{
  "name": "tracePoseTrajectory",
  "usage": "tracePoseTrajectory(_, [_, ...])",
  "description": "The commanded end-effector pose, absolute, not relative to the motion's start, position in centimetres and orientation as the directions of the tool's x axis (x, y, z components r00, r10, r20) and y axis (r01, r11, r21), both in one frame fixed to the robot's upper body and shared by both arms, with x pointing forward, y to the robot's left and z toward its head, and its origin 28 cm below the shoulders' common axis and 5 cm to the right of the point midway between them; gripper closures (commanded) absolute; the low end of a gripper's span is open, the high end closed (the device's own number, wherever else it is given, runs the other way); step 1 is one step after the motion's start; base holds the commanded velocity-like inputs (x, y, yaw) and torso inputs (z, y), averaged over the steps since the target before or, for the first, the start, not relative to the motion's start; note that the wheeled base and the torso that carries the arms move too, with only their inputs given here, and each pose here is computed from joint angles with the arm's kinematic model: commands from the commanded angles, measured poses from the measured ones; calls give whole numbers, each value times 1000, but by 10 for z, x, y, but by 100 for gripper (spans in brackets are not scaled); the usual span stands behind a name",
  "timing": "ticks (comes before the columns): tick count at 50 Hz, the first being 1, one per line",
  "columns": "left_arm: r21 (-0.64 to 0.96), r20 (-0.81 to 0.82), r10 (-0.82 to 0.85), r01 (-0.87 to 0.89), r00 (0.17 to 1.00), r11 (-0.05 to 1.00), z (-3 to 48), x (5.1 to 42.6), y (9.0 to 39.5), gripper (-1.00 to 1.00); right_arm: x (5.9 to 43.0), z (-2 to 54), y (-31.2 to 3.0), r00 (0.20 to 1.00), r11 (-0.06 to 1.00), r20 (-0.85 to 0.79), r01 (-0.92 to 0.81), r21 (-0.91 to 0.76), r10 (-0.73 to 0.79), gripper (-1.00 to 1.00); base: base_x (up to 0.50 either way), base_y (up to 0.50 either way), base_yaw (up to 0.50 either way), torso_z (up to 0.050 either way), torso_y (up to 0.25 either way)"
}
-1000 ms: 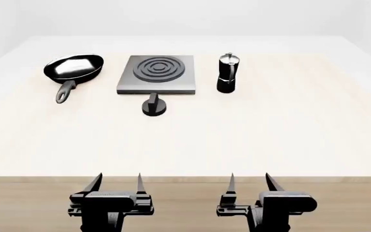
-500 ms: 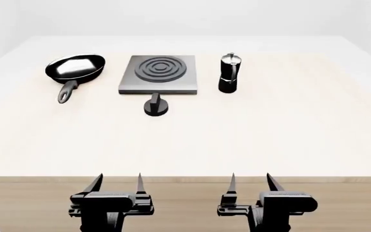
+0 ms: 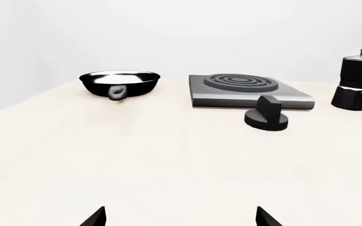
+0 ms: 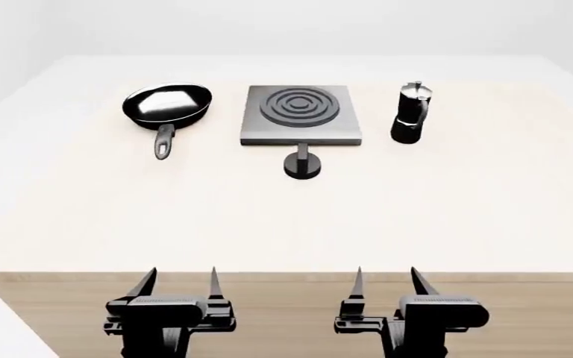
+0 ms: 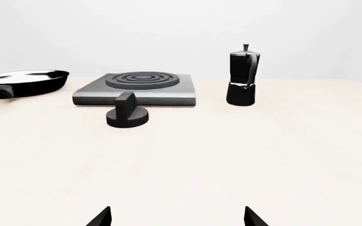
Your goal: Turn on the stove and put the frying pan on it.
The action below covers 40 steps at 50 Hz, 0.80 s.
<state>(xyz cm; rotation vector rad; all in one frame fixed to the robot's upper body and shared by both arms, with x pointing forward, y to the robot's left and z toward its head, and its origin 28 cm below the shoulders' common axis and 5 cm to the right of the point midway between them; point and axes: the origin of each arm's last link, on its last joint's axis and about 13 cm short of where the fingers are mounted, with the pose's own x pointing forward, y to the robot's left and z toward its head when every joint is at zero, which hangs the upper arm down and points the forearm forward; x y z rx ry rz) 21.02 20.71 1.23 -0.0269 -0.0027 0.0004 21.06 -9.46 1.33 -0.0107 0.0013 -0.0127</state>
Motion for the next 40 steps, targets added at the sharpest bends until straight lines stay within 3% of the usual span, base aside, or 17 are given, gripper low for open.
tracePoseTrajectory(1, [-30,3,-1,1,1000,1000,12,210,206,-100,210,14,-95,1000,1000,4,9,-9,-9,-100,0,0,0,0,0])
tracePoseTrajectory(11, [-25,4,-1,1,1000,1000,12,211,206,-100,211,13,-95,1000,1000,-15,13,-15,-13,-100,34,0,0,0,0])
tracePoseTrajectory(40, [-24,1,1,-1,1000,1000,12,211,206,-100,212,11,-96,1000,1000,-20,12,-17,-13,-100,497,0,0,0,0])
